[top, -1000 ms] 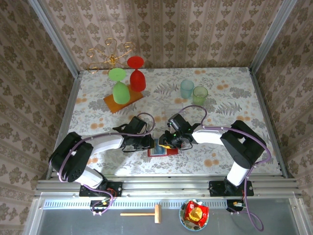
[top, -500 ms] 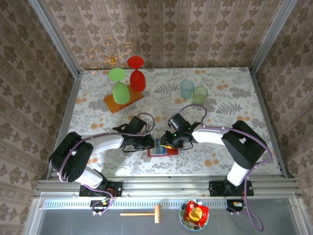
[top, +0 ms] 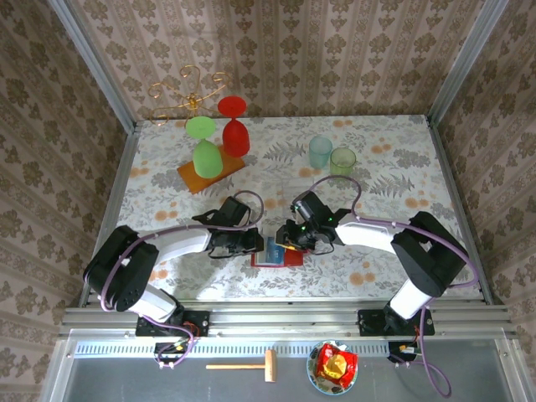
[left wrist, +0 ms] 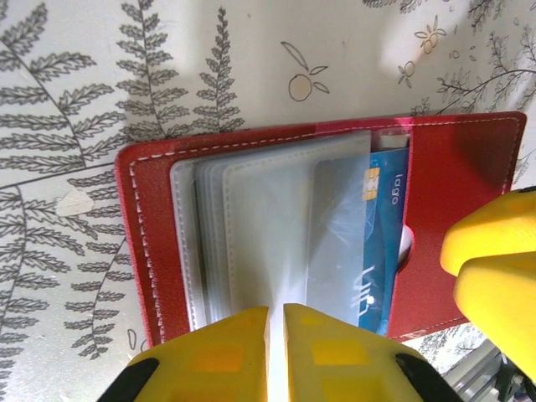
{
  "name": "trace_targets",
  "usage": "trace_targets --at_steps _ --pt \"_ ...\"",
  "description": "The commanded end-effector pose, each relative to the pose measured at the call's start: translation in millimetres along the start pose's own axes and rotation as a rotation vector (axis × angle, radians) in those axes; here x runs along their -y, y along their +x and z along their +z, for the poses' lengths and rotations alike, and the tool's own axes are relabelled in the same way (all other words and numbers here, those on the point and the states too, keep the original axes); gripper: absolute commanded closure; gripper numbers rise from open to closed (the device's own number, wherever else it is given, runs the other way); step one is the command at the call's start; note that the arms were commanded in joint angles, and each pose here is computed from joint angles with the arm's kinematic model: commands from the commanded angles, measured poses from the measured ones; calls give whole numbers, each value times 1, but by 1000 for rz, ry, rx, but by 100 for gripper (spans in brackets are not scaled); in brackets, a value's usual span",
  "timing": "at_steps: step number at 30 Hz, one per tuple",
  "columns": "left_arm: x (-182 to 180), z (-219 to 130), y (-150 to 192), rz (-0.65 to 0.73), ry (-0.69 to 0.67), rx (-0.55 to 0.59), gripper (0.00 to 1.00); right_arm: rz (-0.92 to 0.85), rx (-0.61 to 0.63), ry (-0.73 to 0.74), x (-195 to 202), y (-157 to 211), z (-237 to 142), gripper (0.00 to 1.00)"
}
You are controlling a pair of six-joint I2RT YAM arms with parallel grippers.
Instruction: Take the credit cards out of the card holder
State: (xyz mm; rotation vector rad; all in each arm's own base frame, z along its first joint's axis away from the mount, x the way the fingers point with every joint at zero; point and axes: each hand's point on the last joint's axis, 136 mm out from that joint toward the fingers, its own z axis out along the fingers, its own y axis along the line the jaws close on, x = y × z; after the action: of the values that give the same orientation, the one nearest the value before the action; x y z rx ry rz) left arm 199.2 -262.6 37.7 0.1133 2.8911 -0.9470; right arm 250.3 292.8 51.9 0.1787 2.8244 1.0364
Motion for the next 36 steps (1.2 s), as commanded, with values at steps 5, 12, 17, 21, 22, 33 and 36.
trace_targets --at_steps 5,12,17,21,22,33,36 --pt "26 -3 -1 68 36 -18 87 -26 34 -50 0 0 -11 69" --pt "24 5 2 90 17 -60 87 -19 0 -42 7 6 -6 68" --pt "13 10 5 84 -23 -78 88 7 -27 -32 14 10 3 68" --pt "1 14 9 67 -57 -87 88 26 -45 -20 20 12 9 68" --pt "-1 14 10 64 -63 -88 88 30 -52 -15 22 13 11 68" --pt "-14 18 15 48 -97 -100 89 52 -96 -29 31 20 24 69" --pt "-15 18 16 45 -100 -102 89 61 -99 -51 29 20 24 69"
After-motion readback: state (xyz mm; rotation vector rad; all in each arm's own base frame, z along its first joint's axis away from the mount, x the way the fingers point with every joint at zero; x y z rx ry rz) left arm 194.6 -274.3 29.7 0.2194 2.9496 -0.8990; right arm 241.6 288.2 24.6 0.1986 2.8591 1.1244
